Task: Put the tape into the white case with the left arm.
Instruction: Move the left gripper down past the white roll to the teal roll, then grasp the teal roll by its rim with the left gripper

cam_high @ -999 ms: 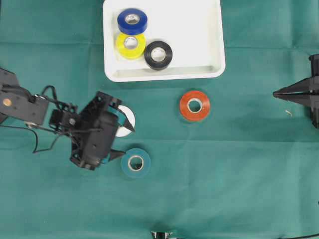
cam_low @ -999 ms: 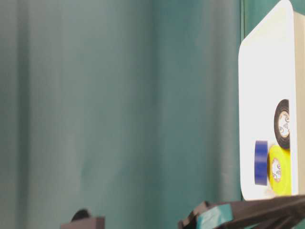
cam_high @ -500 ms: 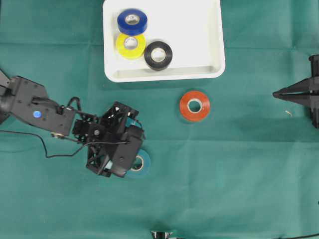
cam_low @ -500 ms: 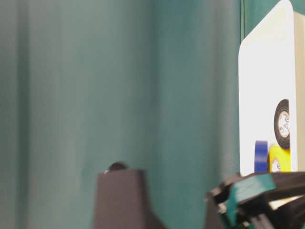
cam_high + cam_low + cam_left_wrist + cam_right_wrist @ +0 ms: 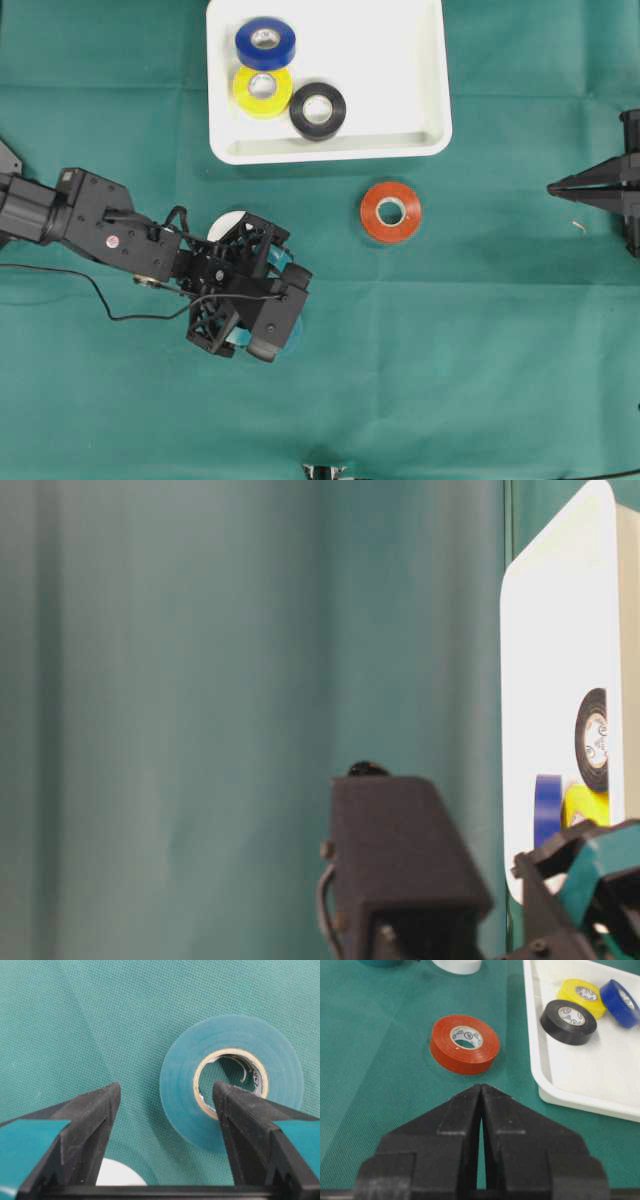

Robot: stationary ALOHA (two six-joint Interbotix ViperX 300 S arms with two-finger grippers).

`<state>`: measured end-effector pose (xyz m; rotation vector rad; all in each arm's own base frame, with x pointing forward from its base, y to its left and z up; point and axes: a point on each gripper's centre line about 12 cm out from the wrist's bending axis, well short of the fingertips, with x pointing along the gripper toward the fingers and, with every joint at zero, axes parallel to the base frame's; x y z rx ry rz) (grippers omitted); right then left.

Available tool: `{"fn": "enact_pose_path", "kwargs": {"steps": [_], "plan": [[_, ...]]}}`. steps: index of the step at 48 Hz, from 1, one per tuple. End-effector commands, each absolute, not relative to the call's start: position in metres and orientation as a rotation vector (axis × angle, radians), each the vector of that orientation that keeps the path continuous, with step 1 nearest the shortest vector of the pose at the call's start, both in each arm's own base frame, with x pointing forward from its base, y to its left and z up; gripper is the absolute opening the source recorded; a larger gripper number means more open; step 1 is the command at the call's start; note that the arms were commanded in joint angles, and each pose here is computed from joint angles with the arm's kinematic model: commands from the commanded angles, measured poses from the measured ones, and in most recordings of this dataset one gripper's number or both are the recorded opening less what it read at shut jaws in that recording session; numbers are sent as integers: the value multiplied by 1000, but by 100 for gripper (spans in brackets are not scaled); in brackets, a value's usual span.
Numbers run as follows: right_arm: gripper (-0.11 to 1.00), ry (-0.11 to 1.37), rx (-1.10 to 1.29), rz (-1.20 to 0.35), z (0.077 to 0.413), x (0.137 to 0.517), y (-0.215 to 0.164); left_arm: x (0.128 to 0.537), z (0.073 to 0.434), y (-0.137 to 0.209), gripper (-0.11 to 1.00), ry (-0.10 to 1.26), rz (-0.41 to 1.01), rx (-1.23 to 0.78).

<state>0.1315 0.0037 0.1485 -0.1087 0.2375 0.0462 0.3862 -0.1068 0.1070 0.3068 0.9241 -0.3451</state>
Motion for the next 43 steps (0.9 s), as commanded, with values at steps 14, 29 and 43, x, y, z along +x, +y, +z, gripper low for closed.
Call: {"fn": "enact_pose_path", "kwargs": {"steps": [14,29,43], "plan": [[-9,241,-114,49,147,131,4,397,109,-112,74,909,-347,305],[-9,243,-114,49,147,131,4,395,108,-112,29,933,-346,299],[-9,241,-114,49,147,131,4,397,113,-112,24,930,-346,297]]}}
